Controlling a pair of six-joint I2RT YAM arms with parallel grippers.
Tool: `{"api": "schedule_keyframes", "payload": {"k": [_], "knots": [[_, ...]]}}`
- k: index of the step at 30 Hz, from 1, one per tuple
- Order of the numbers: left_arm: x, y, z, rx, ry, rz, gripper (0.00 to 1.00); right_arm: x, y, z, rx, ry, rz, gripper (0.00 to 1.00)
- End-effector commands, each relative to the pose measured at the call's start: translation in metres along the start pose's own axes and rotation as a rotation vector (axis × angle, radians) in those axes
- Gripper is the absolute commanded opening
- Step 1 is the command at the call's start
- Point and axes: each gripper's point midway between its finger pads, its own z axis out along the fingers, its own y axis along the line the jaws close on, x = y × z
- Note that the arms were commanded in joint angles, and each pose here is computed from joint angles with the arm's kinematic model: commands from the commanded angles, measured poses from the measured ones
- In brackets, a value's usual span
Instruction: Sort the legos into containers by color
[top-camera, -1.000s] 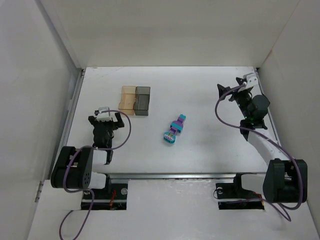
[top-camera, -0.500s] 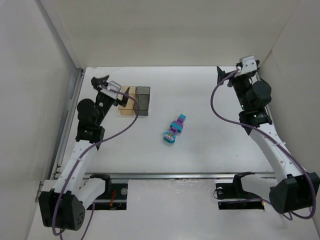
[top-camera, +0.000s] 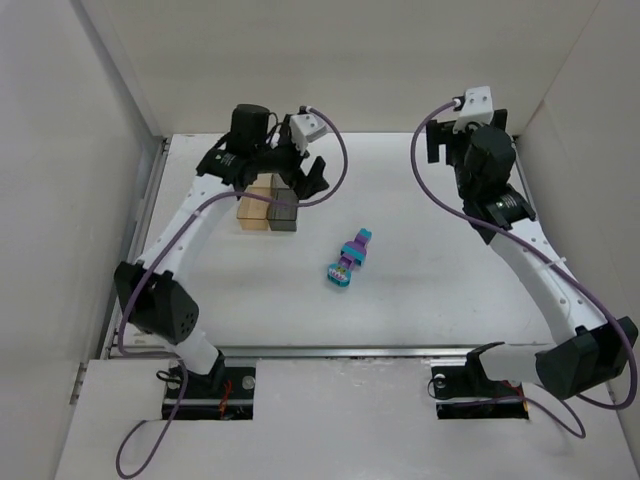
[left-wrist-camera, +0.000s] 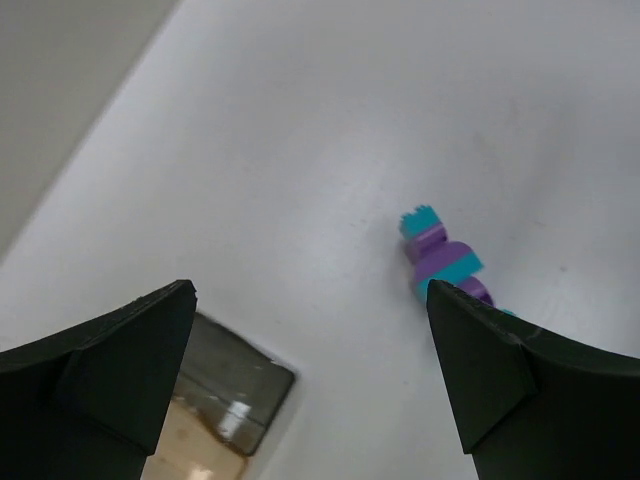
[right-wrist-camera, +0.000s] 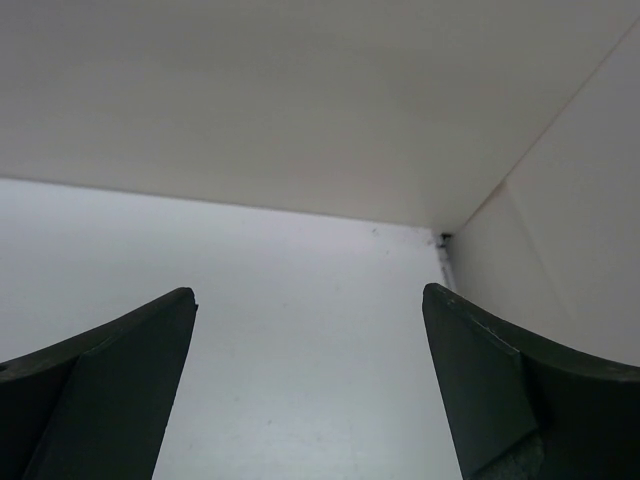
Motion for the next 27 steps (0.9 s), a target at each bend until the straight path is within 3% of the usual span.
{"api": "schedule_keyframes", "payload": {"k": [1, 4, 6, 8, 9, 11, 12, 15, 19, 27], "knots": [[-0.005, -0.042, 0.006, 0.223, -0.005, -0.174, 1.00, 0.022, 0.018, -0.014, -0.079, 0.152, 0.136, 1.00], [0.002, -0.050, 0.025, 0.257, 0.063, -0.134, 1.00, 0.039, 0.031, -0.019, -0.122, 0.208, 0.163, 1.00], [-0.009, -0.037, 0.032, 0.096, 0.114, 0.090, 1.00, 0.052, 0.030, -0.027, -0.111, 0.247, 0.186, 1.00], [-0.030, -0.027, 0.028, -0.042, 0.083, 0.162, 1.00, 0.057, 0.026, -0.029, -0.082, 0.258, 0.201, 1.00], [-0.028, -0.021, 0.020, -0.178, 0.078, 0.059, 1.00, 0.063, 0.024, -0.029, -0.063, 0.269, 0.195, 1.00], [-0.044, -0.001, 0.016, -0.337, -0.044, -0.089, 1.00, 0.065, 0.022, -0.032, -0.038, 0.268, 0.205, 1.00], [-0.043, -0.006, 0.016, -0.324, -0.065, -0.085, 1.00, 0.062, 0.019, -0.034, -0.026, 0.261, 0.223, 1.00], [0.009, -0.032, 0.043, -0.179, 0.066, -0.049, 1.00, 0.056, 0.023, -0.035, -0.046, 0.244, 0.260, 1.00], [0.077, -0.079, 0.101, 0.028, 0.382, -0.167, 1.00, 0.056, 0.033, -0.036, -0.088, 0.253, 0.305, 1.00], [0.131, -0.115, 0.124, 0.071, 0.479, -0.249, 1.00, 0.062, 0.059, -0.045, -0.206, 0.306, 0.388, 1.00]]}}
